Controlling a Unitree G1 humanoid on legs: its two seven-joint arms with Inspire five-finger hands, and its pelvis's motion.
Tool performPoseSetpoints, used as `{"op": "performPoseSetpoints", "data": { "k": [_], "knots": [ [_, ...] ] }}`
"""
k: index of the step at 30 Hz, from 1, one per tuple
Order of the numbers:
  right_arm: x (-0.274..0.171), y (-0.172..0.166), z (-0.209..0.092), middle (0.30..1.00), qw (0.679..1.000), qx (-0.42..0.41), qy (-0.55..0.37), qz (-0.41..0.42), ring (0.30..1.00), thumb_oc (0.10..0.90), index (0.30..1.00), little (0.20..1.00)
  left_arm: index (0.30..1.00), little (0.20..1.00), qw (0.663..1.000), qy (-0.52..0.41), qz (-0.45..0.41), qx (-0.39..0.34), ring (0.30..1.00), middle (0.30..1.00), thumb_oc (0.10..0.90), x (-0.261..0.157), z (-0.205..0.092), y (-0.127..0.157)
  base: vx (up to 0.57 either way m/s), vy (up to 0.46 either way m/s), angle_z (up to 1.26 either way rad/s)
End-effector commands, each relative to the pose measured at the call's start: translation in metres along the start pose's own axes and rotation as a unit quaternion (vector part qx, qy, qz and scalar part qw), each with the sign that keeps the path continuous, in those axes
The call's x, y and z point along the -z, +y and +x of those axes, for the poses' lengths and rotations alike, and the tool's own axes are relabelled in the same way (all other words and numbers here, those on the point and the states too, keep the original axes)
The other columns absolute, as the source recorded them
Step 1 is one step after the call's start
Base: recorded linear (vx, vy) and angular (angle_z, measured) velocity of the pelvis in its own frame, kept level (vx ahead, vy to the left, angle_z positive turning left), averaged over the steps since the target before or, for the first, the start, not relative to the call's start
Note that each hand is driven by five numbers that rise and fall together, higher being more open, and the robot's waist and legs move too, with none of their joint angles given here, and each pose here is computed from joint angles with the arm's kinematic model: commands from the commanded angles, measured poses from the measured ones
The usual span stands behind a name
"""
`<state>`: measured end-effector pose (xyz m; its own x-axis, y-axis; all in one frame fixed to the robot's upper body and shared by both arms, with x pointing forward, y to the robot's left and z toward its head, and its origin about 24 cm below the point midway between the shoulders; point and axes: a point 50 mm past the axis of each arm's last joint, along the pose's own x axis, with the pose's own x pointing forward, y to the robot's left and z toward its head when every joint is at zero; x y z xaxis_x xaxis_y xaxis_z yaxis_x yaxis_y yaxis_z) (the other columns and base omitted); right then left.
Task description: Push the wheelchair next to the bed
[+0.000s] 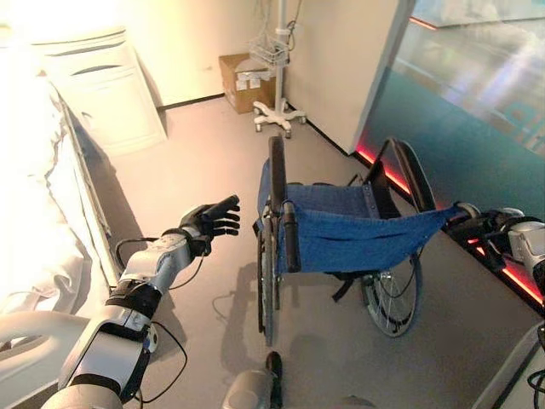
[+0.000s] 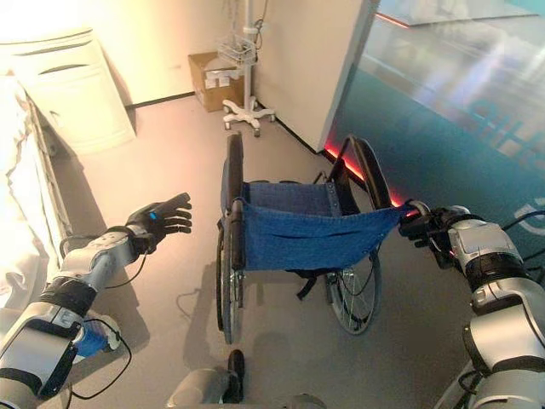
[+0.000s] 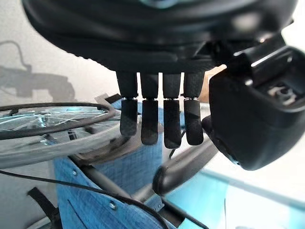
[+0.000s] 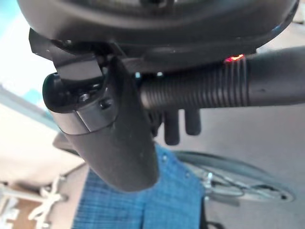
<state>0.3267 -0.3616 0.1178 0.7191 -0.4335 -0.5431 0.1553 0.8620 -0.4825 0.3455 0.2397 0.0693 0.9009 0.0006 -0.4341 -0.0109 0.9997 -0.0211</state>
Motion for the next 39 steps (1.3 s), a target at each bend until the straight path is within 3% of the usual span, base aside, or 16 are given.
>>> {"op": "performPoseSetpoints", "data": {
  "k": [1, 11, 12, 13, 14, 25, 39],
  "knots": [
    [-0.128, 0.099, -0.044, 0.300, 0.928, -0.256, -0.271, 0.019, 0.300, 0.400, 0.300, 0.300, 0.300, 0.300, 0.987, -0.151, 0.024, 0.045, 0.300, 0.300, 0.400, -0.086, -0.008, -0.027, 0.05, -0.157, -0.24],
    [-0.146, 0.092, -0.063, 0.300, 0.916, -0.269, -0.299, 0.011, 0.300, 0.400, 0.300, 0.300, 0.309, 0.309, 0.984, -0.153, 0.051, 0.070, 0.309, 0.309, 0.406, -0.102, -0.012, -0.038, 0.22, -0.289, 0.37],
    [-0.145, 0.094, -0.064, 0.300, 0.914, -0.274, -0.298, 0.007, 0.300, 0.400, 0.300, 0.300, 0.455, 0.455, 0.985, -0.147, 0.056, 0.068, 0.455, 0.455, 0.504, -0.100, -0.012, -0.036, 0.31, -0.315, 0.42],
    [-0.144, 0.094, -0.063, 0.300, 0.914, -0.277, -0.296, 0.005, 0.300, 0.400, 0.300, 0.300, 0.724, 0.724, 0.986, -0.143, 0.058, 0.068, 0.724, 0.724, 0.682, -0.099, -0.012, -0.034, 0.33, -0.376, 0.50],
    [-0.142, 0.093, -0.063, 0.300, 0.914, -0.282, -0.293, 0.001, 0.300, 0.400, 0.300, 0.300, 0.900, 0.900, 0.987, -0.136, 0.058, 0.067, 0.900, 0.900, 0.800, -0.096, -0.012, -0.032, 0.30, -0.342, 0.53],
    [-0.149, 0.123, -0.070, 0.300, 0.906, -0.306, -0.285, -0.063, 0.300, 0.400, 0.300, 0.300, 0.900, 0.900, 0.991, -0.126, 0.021, 0.050, 0.900, 0.900, 0.800, -0.076, -0.012, -0.031, 0.19, -0.190, 0.53],
    [-0.133, 0.119, -0.055, 0.300, 0.926, -0.263, -0.259, -0.074, 0.300, 0.400, 0.300, 0.300, 0.900, 0.900, 0.978, -0.185, -0.056, 0.080, 0.900, 0.900, 0.800, -0.088, -0.011, -0.064, 0.13, -0.061, 0.37]
  ]
}}
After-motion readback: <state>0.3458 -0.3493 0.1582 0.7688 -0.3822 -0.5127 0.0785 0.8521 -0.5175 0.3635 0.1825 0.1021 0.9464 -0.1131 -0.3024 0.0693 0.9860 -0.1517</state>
